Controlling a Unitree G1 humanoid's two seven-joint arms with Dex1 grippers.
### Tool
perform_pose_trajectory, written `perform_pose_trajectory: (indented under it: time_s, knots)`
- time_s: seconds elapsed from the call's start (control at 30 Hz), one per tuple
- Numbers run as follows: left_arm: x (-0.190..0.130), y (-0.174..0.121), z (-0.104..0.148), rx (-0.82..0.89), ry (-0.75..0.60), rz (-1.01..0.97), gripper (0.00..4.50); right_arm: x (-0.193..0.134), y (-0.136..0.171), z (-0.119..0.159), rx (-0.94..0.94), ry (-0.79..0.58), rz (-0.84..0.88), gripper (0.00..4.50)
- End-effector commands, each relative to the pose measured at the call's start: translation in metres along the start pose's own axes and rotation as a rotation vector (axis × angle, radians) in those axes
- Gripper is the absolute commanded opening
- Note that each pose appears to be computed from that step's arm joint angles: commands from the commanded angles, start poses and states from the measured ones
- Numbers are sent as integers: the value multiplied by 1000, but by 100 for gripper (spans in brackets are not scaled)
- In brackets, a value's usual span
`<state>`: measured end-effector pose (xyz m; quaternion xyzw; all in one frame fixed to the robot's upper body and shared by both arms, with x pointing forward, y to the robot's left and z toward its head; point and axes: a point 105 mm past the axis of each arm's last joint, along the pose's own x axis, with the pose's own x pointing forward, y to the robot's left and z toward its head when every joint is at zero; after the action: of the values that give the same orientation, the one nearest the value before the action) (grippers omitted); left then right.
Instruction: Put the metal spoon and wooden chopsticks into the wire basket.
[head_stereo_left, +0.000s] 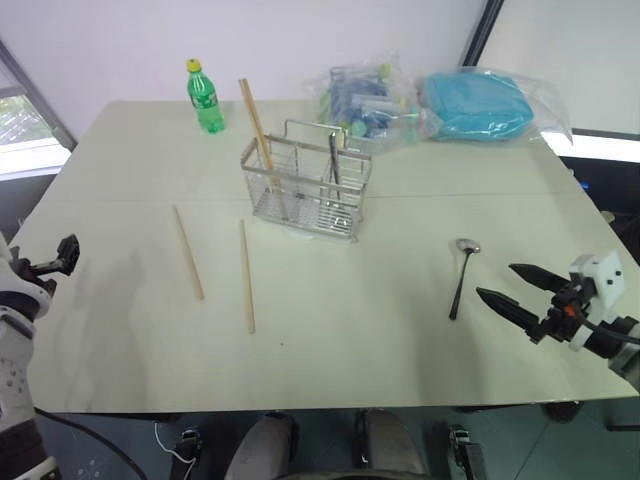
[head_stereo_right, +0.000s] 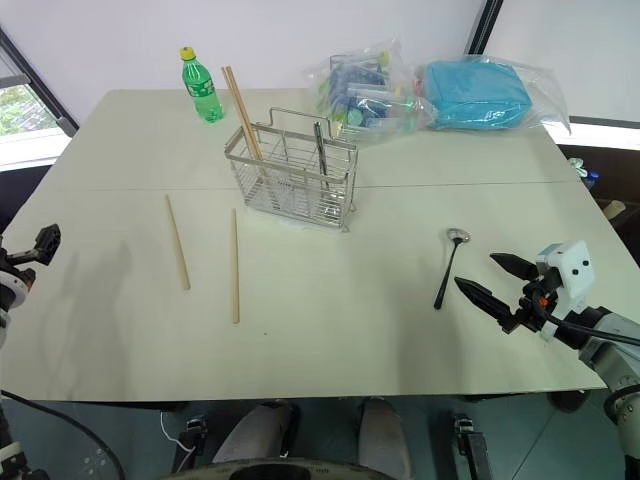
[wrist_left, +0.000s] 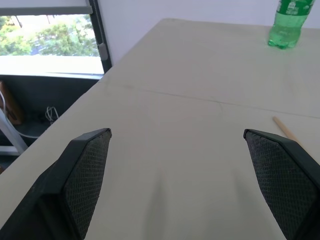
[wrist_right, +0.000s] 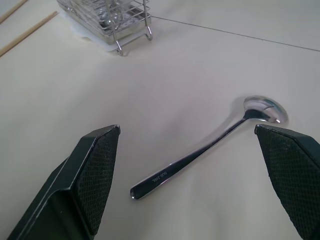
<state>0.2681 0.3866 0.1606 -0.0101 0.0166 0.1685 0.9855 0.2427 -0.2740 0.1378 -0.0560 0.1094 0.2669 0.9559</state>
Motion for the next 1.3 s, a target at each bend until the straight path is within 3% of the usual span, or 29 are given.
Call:
perform_pose_trajectory:
  time_s: [0.03,0.63,0.8,0.97,1.13,1.3]
  knots:
    - [-2,-3,16,30,-49,-10,450,1,4,12,-28,-37,7,443]
    - [1,-15,26,57,-42,-64,450,16,2,34,-123,-28,29,443]
    - [-15,-76,50,97,-33,-408,450,29,0,61,-175,-12,38,443]
    - [-65,-151,60,198,11,-897,450,50,3,89,-194,-29,-6,443]
    - [-98,-188,68,211,25,-1176,450,68,-10,95,-11,-13,-213,443]
    - [-105,-203,70,212,51,-1312,450,74,-19,76,206,86,-427,443]
